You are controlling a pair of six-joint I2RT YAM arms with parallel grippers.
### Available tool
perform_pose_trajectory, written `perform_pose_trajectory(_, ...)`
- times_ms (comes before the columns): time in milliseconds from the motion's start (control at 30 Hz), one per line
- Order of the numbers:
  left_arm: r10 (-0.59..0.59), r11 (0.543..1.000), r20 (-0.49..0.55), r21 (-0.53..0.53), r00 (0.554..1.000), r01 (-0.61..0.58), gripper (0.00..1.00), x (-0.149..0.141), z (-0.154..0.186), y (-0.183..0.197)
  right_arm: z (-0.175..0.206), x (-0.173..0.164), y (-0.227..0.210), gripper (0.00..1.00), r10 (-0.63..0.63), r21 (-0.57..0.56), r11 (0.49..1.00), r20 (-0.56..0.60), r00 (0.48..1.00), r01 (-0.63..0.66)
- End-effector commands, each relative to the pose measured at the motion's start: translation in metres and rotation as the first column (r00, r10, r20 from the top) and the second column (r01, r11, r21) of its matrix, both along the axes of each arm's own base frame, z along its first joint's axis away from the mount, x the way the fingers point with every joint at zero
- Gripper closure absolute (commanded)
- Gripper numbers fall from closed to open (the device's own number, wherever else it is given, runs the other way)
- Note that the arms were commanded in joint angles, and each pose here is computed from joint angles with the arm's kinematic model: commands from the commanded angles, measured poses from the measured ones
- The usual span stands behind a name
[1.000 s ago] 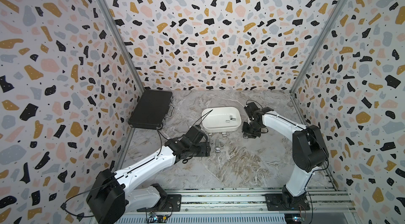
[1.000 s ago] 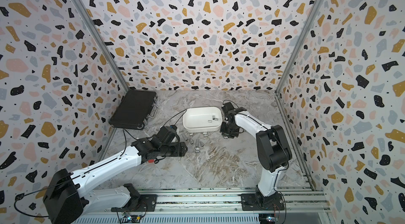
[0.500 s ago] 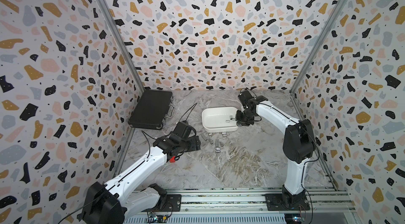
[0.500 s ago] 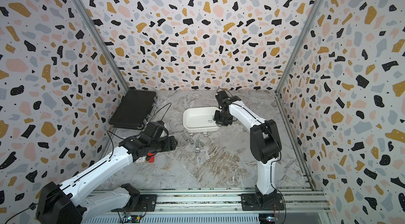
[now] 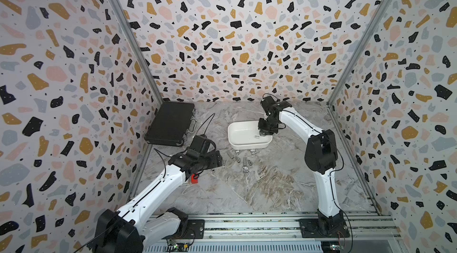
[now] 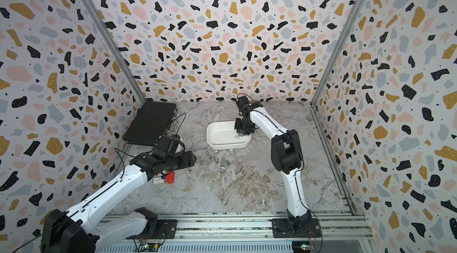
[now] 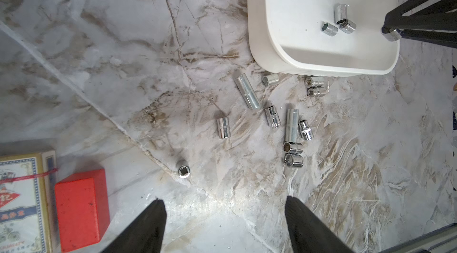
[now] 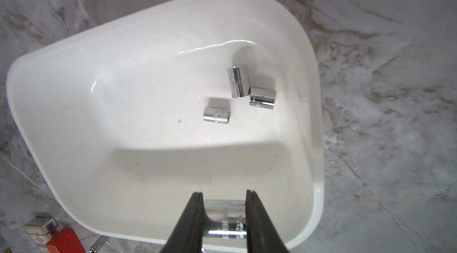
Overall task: Put the socket on the desktop into the storage box
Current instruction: Pick up the socket head at the center of the board, then place the socket head in the storage box.
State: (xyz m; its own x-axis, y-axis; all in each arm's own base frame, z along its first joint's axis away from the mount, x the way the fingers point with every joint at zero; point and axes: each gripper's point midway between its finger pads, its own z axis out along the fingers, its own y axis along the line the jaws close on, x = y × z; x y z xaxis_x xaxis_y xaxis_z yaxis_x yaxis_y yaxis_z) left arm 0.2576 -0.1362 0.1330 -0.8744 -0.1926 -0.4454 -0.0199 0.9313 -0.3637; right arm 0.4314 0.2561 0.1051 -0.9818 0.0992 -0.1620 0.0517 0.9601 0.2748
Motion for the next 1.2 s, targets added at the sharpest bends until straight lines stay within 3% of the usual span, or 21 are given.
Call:
perform_pose_trajectory(0, -0.008, 1.000, 0.015, -0.010, 1.000, 0.008, 0.20, 0.000, 0.005, 0.001, 0.013, -0.001, 0.008, 0.78, 0.021, 0.012, 1.000, -0.003, 1.000, -0.021)
perform_pose_trajectory(800, 0.013, 1.000, -0.021, -0.028, 1.000, -0.014, 0.21, -0.011, -0.008, 0.006, -0.012, 0.029, 0.040, 0.77, 0.023, 0.070, 0.997, -0.028, 0.999, -0.021)
perform_pose_trajectory(1167, 0.013, 0.999, -0.021, -0.031, 1.000, -0.014, 0.21, -0.012, -0.007, 0.005, -0.006, 0.028, 0.042, 0.60, 0.037, 0.074, 0.997, -0.015, 0.999, -0.036)
